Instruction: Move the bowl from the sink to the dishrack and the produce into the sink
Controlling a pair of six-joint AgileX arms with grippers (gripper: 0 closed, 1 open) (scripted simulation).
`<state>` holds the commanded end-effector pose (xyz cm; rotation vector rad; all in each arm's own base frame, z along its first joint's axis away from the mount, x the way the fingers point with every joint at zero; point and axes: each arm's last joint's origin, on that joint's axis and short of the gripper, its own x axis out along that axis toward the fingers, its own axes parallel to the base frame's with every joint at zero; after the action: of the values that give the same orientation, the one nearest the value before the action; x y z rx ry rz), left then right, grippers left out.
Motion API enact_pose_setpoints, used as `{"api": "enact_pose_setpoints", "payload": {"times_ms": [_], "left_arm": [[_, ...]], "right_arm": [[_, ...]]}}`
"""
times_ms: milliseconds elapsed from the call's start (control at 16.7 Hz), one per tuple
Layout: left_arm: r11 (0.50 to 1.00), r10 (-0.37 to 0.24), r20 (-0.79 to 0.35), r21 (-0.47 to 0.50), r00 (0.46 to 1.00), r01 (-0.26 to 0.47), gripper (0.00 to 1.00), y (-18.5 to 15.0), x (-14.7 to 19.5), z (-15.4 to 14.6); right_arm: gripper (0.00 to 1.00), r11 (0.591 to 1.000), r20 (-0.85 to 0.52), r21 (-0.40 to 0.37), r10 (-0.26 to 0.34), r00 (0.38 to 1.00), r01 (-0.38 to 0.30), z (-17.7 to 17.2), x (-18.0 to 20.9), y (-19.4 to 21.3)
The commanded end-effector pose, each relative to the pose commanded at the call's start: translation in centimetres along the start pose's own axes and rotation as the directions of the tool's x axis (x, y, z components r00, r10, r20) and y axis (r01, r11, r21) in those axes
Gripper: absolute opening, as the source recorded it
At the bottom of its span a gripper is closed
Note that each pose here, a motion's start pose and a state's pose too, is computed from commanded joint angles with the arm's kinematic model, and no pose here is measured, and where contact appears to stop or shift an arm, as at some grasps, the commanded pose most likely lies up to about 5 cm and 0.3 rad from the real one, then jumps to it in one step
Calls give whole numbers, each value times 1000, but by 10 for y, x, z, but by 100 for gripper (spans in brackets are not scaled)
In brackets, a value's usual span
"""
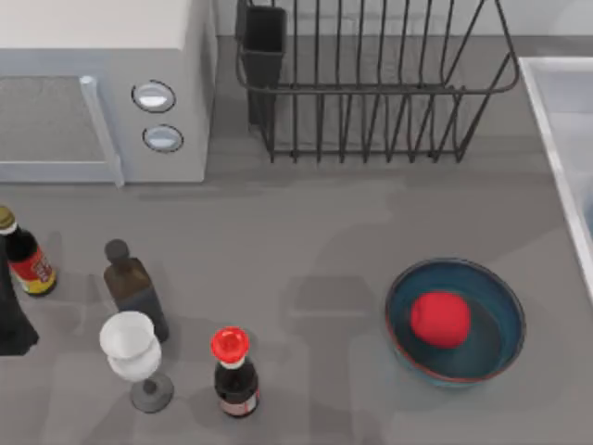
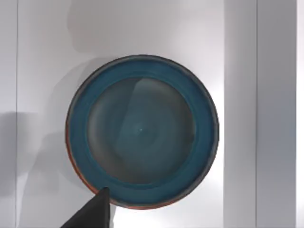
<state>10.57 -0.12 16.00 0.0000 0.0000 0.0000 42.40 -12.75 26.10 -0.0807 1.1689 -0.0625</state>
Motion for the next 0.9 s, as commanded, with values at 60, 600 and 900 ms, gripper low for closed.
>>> {"api": "enact_pose_setpoints", "payload": {"times_ms": [60, 600, 900], "left_arm": [[1000, 0, 0, 0, 1000, 0, 100, 0, 0, 0], [1000, 0, 0, 0, 1000, 0, 100, 0, 0, 0], [1000, 0, 0, 0, 1000, 0, 100, 0, 0, 0]], "right_arm": [[100, 1000, -52, 4, 12, 999, -12, 5, 20, -8], [100, 995, -295, 40, 95, 951, -87, 1, 129, -45], [100, 995, -297, 36, 96, 950, -89, 2, 130, -43]]}}
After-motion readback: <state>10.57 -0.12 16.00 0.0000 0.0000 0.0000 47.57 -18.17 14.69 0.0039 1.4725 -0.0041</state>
